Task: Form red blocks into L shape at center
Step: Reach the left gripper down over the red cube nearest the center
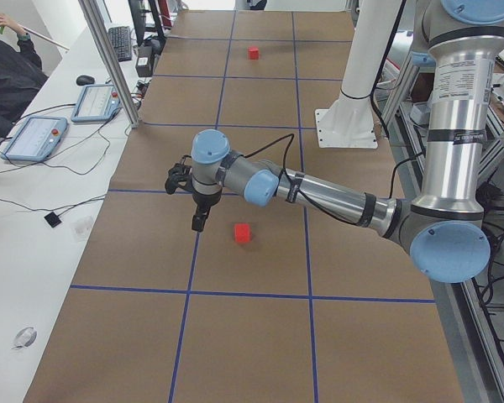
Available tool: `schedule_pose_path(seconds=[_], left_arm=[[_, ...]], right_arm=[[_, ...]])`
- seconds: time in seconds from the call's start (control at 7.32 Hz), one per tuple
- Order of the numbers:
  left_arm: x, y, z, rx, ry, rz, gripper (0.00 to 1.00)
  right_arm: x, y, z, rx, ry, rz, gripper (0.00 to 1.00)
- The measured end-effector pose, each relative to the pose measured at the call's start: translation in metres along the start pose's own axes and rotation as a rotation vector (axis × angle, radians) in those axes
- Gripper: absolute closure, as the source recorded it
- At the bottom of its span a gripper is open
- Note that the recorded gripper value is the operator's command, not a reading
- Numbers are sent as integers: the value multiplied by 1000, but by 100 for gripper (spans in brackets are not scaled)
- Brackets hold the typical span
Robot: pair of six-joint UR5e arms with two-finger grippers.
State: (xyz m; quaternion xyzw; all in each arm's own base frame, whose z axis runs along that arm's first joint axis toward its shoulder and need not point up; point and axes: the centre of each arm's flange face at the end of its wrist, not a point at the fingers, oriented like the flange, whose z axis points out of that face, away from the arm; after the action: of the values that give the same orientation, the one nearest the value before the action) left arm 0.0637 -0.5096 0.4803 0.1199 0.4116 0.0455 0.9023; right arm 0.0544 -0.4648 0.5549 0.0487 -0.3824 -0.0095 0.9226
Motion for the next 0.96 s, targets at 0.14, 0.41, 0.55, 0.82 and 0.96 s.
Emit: schedule_pose_path(seconds=[0.14,0.41,0.55,0.82,0.96], left_arm=[[37,-3,16,-21,14,-18,0],[112,2,41,-40,18,-39,0],[160,13,55,-33,6,-73,0],[252,43,88,-7,-14,-163,0],[291,54,104,-3,-11,-202,0]], right_arm=[[-1,-1,-1,2,-2,-2,1],[-2,-1,-1,2,-9,-2,1],[-3,-1,0,0,-20,-1,1],[-4,-1,1,-3,-35,1,1],[-3,-1,1,-5,-37,3,1]])
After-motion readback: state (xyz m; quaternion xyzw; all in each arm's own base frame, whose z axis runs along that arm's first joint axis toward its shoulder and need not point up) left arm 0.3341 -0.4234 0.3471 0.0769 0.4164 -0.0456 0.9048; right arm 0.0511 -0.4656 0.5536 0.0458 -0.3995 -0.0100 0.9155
